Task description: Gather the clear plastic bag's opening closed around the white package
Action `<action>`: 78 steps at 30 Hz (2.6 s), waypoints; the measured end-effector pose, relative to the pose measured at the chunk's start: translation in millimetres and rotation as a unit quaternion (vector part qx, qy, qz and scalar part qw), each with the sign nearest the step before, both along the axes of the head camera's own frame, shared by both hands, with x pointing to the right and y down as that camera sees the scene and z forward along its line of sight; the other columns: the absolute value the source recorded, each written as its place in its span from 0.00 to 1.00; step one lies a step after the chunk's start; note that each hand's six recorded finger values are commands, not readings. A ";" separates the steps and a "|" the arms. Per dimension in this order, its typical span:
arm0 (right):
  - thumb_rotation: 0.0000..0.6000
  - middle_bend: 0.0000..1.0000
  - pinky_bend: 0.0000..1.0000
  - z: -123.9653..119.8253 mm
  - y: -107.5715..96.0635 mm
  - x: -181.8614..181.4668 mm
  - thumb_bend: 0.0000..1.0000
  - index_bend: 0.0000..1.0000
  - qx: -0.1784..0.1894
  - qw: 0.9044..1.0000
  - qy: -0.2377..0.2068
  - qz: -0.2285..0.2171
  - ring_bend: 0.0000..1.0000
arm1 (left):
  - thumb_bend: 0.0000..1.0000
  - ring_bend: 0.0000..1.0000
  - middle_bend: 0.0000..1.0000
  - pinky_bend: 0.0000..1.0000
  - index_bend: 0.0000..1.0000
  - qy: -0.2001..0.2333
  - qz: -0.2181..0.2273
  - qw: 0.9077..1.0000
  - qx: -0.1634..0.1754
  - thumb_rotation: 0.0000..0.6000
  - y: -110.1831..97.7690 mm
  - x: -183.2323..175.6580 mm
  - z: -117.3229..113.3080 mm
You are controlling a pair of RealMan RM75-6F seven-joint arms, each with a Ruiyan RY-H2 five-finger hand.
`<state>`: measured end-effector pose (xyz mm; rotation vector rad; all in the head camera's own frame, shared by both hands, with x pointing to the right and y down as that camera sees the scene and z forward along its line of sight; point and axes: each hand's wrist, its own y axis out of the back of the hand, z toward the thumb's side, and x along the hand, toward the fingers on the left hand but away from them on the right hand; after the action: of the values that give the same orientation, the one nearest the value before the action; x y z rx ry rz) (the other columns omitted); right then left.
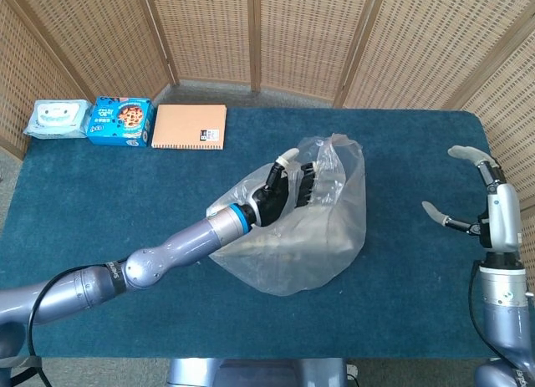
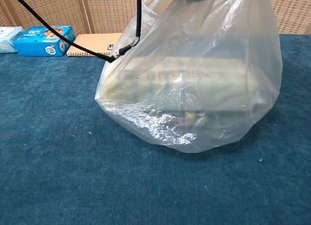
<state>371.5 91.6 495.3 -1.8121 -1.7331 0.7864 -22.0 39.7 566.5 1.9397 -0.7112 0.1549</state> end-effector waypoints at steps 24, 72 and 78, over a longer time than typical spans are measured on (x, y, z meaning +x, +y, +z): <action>1.00 0.26 0.11 -5.1 -1.7 -1.5 0.12 0.22 0.007 1.000 -0.001 -0.003 0.17 | 0.36 0.72 0.68 0.78 0.56 0.129 -0.097 0.985 -0.059 0.00 -30.6 -44.7 -41.8; 1.00 0.26 0.11 -0.9 2.8 7.9 0.12 0.22 0.002 1.000 0.007 0.002 0.18 | 0.25 0.26 0.40 0.21 0.34 -0.112 0.124 0.980 0.106 0.00 8.3 -50.0 15.3; 1.00 0.26 0.11 -1.6 5.9 9.9 0.12 0.22 0.003 1.000 0.006 0.003 0.18 | 0.24 0.26 0.40 0.21 0.34 -0.097 0.125 0.981 0.116 0.00 12.6 -31.1 10.6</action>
<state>381.4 97.5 493.7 -1.7951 -1.7331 0.7928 -53.1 52.3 577.1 2.2577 -0.6305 0.4377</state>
